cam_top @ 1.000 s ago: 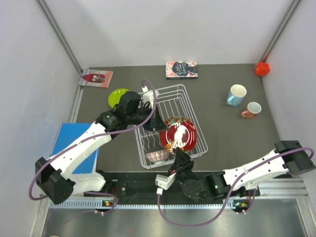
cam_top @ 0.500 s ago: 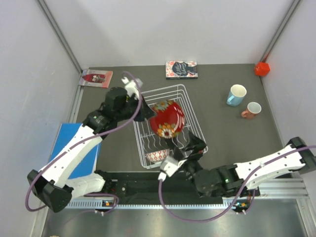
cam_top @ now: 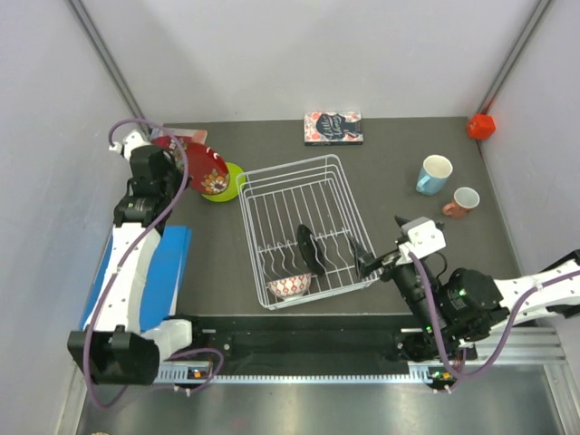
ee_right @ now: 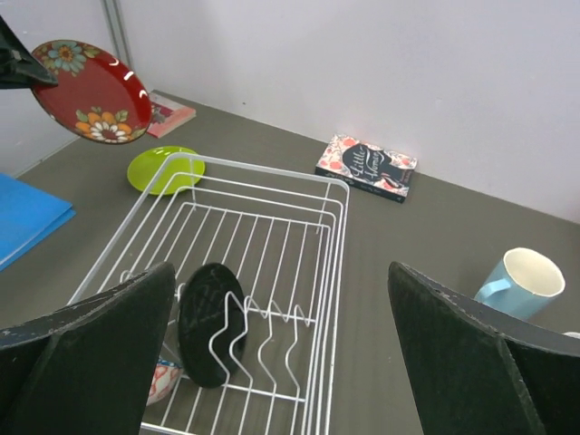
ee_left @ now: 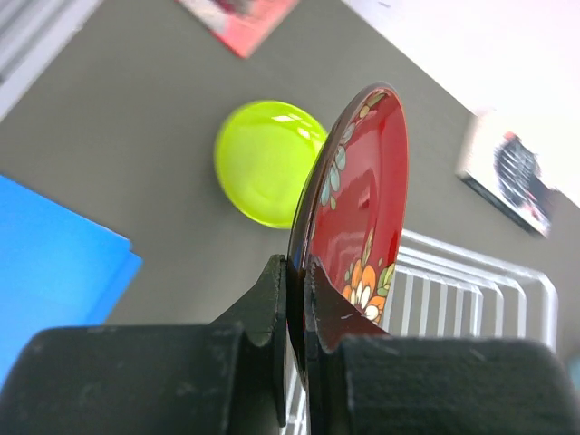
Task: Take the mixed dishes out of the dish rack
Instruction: Place the plate at the center of the board.
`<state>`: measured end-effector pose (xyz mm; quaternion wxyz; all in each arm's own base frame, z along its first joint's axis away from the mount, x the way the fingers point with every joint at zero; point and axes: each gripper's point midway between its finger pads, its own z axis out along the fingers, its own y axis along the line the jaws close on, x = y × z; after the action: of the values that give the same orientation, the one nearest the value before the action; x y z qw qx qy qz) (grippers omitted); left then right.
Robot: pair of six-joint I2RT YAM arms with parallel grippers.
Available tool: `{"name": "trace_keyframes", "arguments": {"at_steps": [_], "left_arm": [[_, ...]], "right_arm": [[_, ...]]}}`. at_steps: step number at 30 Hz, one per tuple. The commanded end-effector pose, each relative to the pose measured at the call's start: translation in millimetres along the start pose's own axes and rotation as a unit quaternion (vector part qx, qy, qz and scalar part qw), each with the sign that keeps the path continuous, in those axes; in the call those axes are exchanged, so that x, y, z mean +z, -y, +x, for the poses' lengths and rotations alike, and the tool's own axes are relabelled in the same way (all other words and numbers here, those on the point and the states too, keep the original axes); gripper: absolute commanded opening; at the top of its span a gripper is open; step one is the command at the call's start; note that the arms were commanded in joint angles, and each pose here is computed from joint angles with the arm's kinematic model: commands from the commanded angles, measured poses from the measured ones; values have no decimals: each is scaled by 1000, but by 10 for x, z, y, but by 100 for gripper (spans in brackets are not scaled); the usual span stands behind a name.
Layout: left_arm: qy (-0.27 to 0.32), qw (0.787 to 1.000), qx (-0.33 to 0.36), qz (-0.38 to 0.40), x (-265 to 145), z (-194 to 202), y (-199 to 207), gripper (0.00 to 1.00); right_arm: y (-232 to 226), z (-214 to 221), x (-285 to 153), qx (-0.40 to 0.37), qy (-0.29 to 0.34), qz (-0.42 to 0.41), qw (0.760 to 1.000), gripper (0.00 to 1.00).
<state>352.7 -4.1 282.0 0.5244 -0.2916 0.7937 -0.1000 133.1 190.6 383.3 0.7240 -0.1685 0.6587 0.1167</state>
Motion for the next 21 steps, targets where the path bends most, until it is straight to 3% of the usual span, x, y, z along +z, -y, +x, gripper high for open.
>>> {"name": "trace_keyframes", "arguments": {"at_steps": [1, 4, 12, 17, 21], "left_arm": [[79, 995, -56, -8, 290, -473, 10, 0], [60, 995, -77, -34, 603, -376, -162, 0], [90, 987, -84, -99, 1046, -462, -505, 0], [107, 974, -103, -169, 1194, -563, -1001, 0], [88, 965, -162, -188, 1342, -464, -1382, 0]], "right_arm": [[-50, 111, -9, 48, -7, 3, 999, 100], [-40, 142, -23, 70, -8, 0, 998, 100], [90, 319, -65, 89, -20, 4, 996, 100], [104, 438, -80, 101, -26, 9, 995, 100], [11, 474, -76, 98, -25, -2, 995, 100]]}}
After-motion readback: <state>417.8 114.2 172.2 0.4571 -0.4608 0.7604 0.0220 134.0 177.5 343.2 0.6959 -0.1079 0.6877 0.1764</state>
